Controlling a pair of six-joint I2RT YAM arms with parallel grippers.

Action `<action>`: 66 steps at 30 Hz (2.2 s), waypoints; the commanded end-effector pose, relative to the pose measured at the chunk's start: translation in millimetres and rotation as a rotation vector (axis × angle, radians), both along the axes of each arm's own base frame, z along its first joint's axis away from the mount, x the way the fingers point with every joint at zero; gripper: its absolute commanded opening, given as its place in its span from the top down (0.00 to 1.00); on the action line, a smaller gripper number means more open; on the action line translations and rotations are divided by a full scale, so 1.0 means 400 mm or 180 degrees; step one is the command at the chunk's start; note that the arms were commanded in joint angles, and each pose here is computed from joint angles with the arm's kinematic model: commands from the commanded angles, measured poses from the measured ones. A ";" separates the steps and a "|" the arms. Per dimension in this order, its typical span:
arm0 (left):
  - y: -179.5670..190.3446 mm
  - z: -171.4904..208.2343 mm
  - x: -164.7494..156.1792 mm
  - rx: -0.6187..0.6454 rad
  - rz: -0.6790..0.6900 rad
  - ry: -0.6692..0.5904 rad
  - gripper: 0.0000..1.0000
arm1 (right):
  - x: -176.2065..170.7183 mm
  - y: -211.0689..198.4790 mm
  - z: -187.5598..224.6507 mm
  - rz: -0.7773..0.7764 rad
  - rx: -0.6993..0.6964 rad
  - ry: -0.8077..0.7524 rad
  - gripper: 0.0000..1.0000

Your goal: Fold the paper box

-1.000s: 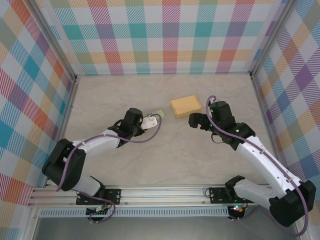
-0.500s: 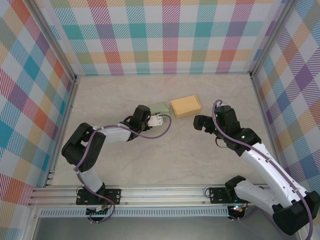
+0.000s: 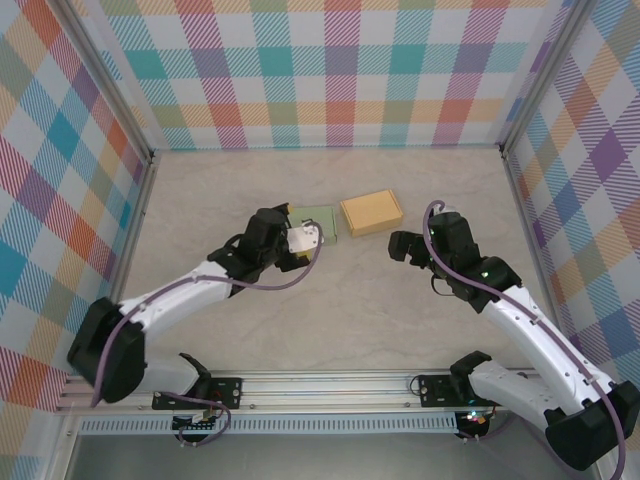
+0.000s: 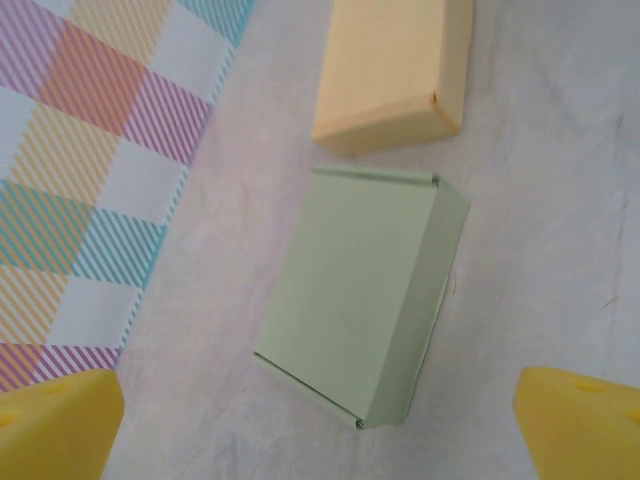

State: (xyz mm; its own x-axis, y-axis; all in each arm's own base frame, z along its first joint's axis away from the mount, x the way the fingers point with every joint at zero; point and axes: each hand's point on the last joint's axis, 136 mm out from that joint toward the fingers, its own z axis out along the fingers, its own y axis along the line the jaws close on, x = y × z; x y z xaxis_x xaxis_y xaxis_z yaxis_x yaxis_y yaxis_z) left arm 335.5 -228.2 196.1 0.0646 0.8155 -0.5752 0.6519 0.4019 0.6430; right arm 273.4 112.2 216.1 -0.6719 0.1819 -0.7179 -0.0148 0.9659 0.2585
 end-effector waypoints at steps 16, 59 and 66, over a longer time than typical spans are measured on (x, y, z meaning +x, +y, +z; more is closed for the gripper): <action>0.316 0.150 -0.072 -0.1775 0.2262 -0.0370 0.00 | 0.043 -0.073 -0.014 0.0069 -0.0881 -0.0898 0.00; 0.546 -0.121 -0.127 -0.3061 0.2765 -0.0584 0.00 | 0.103 -0.159 -0.179 -0.0031 -0.1227 -0.1254 0.00; 0.505 -0.162 -0.025 -0.2778 0.2659 -0.0395 0.00 | 0.119 -0.172 -0.175 -0.0042 -0.1200 -0.1288 0.00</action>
State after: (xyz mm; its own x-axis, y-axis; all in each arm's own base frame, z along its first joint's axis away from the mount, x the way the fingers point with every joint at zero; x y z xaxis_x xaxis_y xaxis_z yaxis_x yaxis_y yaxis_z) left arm 300.7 -17.3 92.4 -0.3484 -0.0114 -0.9373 -0.0996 0.9947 0.0249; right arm 315.7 39.7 136.5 -0.3770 -0.1308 -0.9169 -0.0057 0.9903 -0.1389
